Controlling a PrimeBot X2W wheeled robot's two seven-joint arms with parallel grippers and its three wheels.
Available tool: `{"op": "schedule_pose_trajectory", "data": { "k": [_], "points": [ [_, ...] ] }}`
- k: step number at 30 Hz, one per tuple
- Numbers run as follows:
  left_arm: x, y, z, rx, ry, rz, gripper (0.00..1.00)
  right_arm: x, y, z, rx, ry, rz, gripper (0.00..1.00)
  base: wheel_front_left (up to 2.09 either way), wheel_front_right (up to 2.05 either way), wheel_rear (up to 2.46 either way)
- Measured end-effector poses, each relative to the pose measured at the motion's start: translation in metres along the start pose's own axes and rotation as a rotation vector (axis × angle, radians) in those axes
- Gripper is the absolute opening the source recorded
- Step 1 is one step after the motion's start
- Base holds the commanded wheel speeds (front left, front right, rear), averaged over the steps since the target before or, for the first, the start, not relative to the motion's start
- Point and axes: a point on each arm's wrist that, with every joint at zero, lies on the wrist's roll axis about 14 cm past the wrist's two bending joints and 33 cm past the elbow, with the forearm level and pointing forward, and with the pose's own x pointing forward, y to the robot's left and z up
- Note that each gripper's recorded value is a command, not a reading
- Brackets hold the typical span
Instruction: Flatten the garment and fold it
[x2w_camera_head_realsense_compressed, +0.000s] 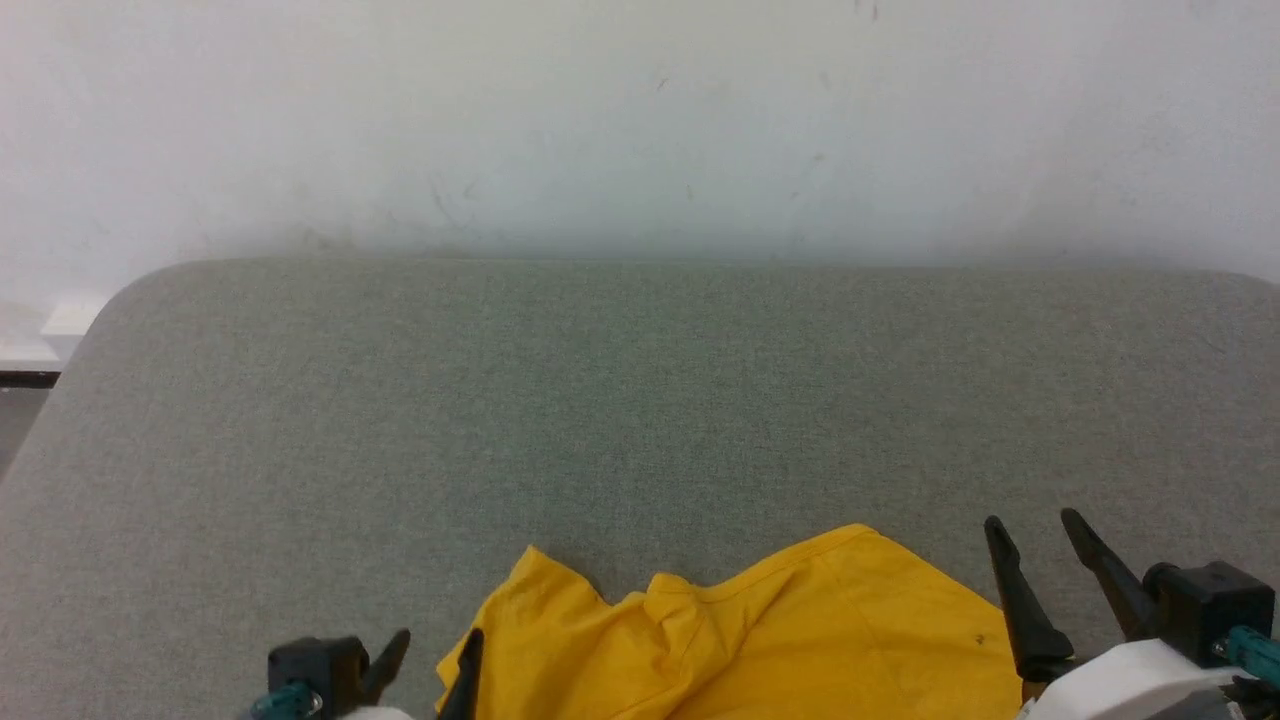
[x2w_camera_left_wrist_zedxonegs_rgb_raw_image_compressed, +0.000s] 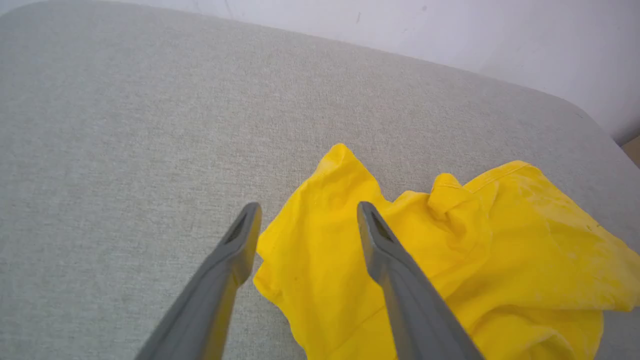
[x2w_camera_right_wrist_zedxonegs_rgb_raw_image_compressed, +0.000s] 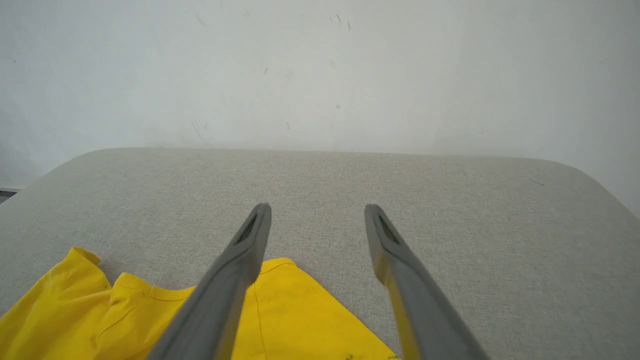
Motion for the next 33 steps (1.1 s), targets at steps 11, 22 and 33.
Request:
{"op": "schedule_pose_trajectory", "data": {
  "k": [11,22,33],
  "points": [
    [0.059,-0.006,0.014,0.189,0.126,-0.157,1.00,-0.001,-0.006,-0.003,-0.001,0.015,-0.019,1.00,0.00,0.00,0.00],
    [0.097,-0.012,-0.055,0.376,0.553,-0.247,0.86,-0.001,-0.024,-0.019,0.014,0.064,-0.079,1.00,0.00,0.00,0.00],
    [0.095,-0.023,-0.064,0.368,0.627,-0.274,0.00,-0.004,-0.039,-0.034,0.029,0.131,-0.126,1.00,0.00,0.00,0.00]
  ]
}}
